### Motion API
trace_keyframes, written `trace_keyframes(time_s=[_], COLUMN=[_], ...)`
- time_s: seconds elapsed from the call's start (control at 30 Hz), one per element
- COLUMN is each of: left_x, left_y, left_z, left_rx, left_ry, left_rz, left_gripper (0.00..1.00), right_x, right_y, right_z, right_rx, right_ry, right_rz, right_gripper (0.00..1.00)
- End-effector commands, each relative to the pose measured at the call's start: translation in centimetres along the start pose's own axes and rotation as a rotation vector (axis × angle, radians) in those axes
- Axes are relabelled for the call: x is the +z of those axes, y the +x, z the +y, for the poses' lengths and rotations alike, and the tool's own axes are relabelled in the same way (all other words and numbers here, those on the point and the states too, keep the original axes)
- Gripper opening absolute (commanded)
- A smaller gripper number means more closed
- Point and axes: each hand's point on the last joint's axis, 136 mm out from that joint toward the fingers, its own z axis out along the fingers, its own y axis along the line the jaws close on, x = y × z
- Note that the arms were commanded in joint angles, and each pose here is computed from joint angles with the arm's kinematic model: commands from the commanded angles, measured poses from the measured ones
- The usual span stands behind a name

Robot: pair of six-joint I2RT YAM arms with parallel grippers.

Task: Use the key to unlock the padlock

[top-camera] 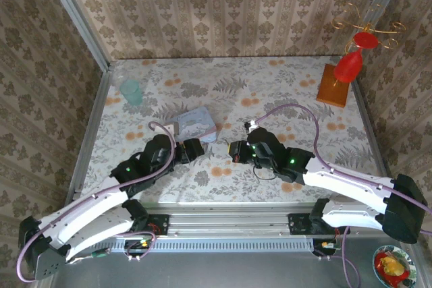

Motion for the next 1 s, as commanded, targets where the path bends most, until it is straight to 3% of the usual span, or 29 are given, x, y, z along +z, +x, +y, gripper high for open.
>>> trace_keyframes(time_s=[0.0,0.23,0.43,0.63,0.97], left_x=[1.1,4.5,7.2,10.1,13.4], left_y=[3.0,4.6,4.1,3.6,3.4], left_z=[2.7,3.3,4.7,6.0,7.5], left_rx=[0.075,0.144,0.188,0.184,0.187], left_ry=[-0.119,-0.208,-0.280,-0.193,-0.170], left_rz=[0.079,0.103,0.077,0.056,0.089], left_gripper=[0.66,0.69,0.72,0.72,0.70], right_x=[-0.9,-0.5,-0.1,0.3,1.3], right_y=[0.2,0.8,1.2,1.5,1.9], right_z=[-2.2,-2.4,-1.9,-1.8,-1.3], right_rx=[-0.069,-0.059,-0.051,-0.051,-0.042], right_ry=[0.098,0.075,0.058,0.056,0.073], right_rz=[0.007,0.014,0.037,0.041,0.061], right_gripper=[0.00,0.00,0.00,0.00,0.00])
